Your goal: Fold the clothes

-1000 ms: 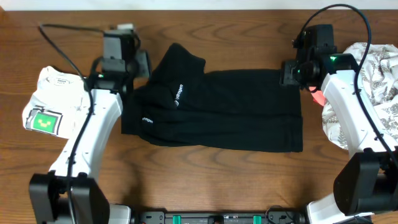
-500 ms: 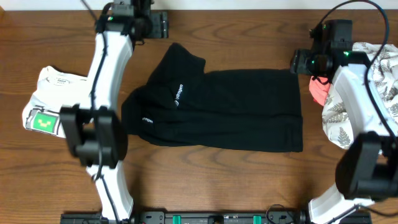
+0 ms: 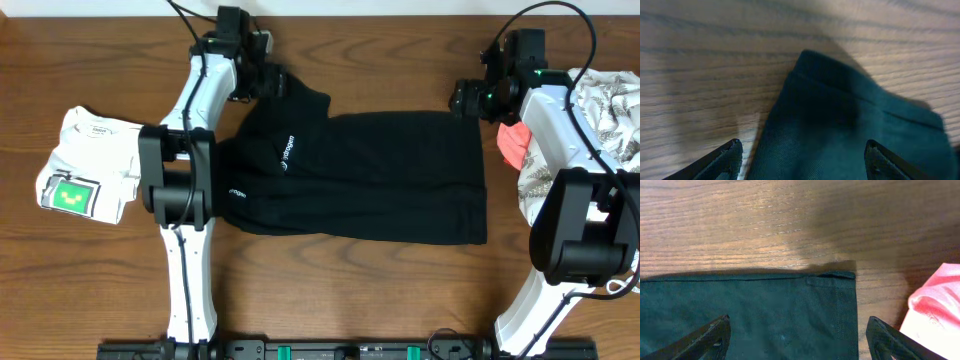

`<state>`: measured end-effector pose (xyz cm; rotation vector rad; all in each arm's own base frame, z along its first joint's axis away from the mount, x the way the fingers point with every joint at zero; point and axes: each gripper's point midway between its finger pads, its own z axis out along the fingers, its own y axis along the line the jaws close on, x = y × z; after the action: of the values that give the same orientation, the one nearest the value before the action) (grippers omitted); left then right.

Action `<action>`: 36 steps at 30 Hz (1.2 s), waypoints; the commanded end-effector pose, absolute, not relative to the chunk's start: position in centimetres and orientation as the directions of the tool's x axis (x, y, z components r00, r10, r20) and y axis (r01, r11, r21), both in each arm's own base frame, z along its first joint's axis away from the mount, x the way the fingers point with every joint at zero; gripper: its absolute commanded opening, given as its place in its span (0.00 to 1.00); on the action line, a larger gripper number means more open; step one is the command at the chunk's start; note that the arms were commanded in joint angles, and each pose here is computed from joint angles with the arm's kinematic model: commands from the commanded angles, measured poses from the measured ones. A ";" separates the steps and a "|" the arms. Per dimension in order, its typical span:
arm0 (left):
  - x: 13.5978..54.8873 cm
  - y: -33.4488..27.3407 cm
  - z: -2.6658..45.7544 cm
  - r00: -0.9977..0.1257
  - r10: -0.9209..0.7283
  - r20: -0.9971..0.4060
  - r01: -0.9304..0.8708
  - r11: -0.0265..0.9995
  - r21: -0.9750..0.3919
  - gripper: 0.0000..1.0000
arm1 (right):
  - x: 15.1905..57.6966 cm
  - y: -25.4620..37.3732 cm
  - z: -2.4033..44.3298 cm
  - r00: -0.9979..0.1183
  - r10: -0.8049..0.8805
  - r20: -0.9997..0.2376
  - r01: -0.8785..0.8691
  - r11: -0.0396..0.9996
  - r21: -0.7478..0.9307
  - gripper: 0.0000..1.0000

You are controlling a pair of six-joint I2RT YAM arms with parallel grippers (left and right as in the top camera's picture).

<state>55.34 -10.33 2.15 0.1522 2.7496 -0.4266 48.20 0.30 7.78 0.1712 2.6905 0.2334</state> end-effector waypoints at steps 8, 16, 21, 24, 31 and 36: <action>54.0 -10.2 -1.0 -0.954 0.105 -0.281 0.186 0.943 -0.277 0.71 | 48.3 1.1 8.4 -0.903 0.134 -0.408 0.051 0.977 0.209 0.80; 53.2 -10.1 -1.1 -0.959 0.124 -0.255 0.195 0.942 -0.275 0.13 | 48.3 1.4 8.4 -0.904 0.127 -0.408 0.043 0.977 0.207 0.75; 53.8 -9.8 0.3 -0.951 0.116 -0.288 0.197 0.942 -0.270 0.07 | 48.6 0.5 8.4 -0.897 0.128 -0.424 0.064 0.985 0.161 0.73; 54.4 -9.4 2.2 -0.939 0.108 -0.327 0.201 0.943 -0.266 0.07 | 49.1 0.0 8.7 -0.885 0.131 -0.447 0.072 0.987 0.146 0.72; 55.5 -8.7 7.8 -0.897 0.085 -0.435 0.212 0.944 -0.253 0.07 | 50.8 -0.9 8.6 -0.853 0.145 -0.501 0.080 0.986 0.149 0.75; 55.5 -8.8 8.7 -0.896 0.058 -0.440 0.192 0.945 -0.266 0.07 | 51.4 -1.3 6.8 -0.857 0.150 -0.493 0.087 0.985 0.147 0.76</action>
<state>55.06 -8.79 6.13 0.2015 2.7111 -0.4077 50.91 -0.44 8.29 0.1617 2.5877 0.1877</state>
